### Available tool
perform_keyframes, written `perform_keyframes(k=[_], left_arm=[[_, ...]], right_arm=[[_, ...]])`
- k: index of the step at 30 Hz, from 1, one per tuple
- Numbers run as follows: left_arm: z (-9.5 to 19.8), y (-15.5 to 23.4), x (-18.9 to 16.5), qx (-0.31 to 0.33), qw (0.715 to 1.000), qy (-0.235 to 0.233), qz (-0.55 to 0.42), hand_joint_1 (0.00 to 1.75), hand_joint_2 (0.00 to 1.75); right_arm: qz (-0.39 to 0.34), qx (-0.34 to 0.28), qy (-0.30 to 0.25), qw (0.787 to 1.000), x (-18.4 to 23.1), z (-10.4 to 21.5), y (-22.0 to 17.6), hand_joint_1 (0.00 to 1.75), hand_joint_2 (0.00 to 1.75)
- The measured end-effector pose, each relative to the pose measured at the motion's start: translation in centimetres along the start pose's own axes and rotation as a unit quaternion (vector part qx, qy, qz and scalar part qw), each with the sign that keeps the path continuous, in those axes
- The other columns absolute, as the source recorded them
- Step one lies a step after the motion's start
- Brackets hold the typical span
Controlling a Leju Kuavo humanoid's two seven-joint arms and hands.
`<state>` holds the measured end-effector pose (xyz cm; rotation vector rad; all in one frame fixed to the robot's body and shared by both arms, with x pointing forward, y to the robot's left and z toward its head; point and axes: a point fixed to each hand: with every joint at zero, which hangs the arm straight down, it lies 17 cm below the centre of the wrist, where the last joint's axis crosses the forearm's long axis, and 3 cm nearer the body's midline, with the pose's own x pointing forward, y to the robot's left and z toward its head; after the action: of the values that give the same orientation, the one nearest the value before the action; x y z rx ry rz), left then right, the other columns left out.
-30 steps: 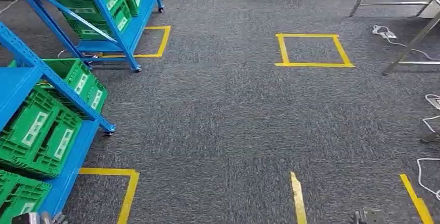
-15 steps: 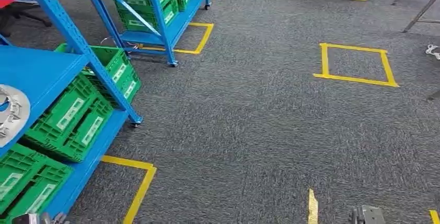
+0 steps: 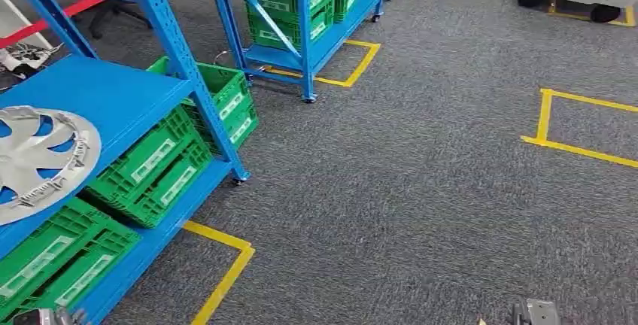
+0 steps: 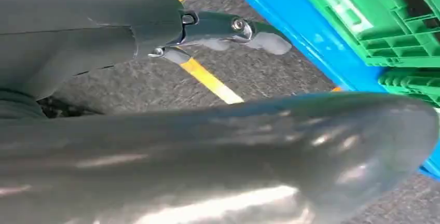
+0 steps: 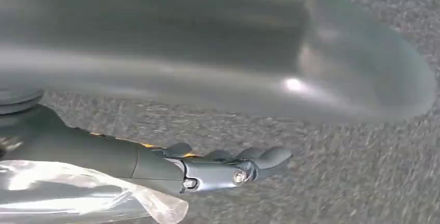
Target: Take the parts from the cabinet and place them on the table.
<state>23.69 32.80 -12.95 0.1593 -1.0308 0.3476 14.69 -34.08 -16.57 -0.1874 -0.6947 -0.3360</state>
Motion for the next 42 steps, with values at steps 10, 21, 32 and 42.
perform_keyframes(k=[10,21,32,42], left_arm=[[-0.09,-0.16,0.13,-0.001,1.000,-0.002,-0.002,0.00,0.00],[-0.30,-0.14,0.44,-0.001,1.000,-0.005,-0.001,0.00,0.00],[0.08,-0.16,-0.10,-0.001,1.000,0.000,-0.001,0.00,0.00],[-0.20,-0.17,0.31,-0.001,1.000,-0.004,0.001,0.00,0.00]], right_arm=[[0.000,0.002,0.001,1.000,-0.15,0.11,0.21,0.00,0.00],[0.004,0.004,0.002,1.000,-0.26,0.26,0.23,0.00,0.00],[0.004,0.005,0.000,1.000,-0.03,0.19,0.34,0.00,0.00],[0.002,0.004,0.002,1.000,-0.18,0.25,0.27,0.00,0.00]])
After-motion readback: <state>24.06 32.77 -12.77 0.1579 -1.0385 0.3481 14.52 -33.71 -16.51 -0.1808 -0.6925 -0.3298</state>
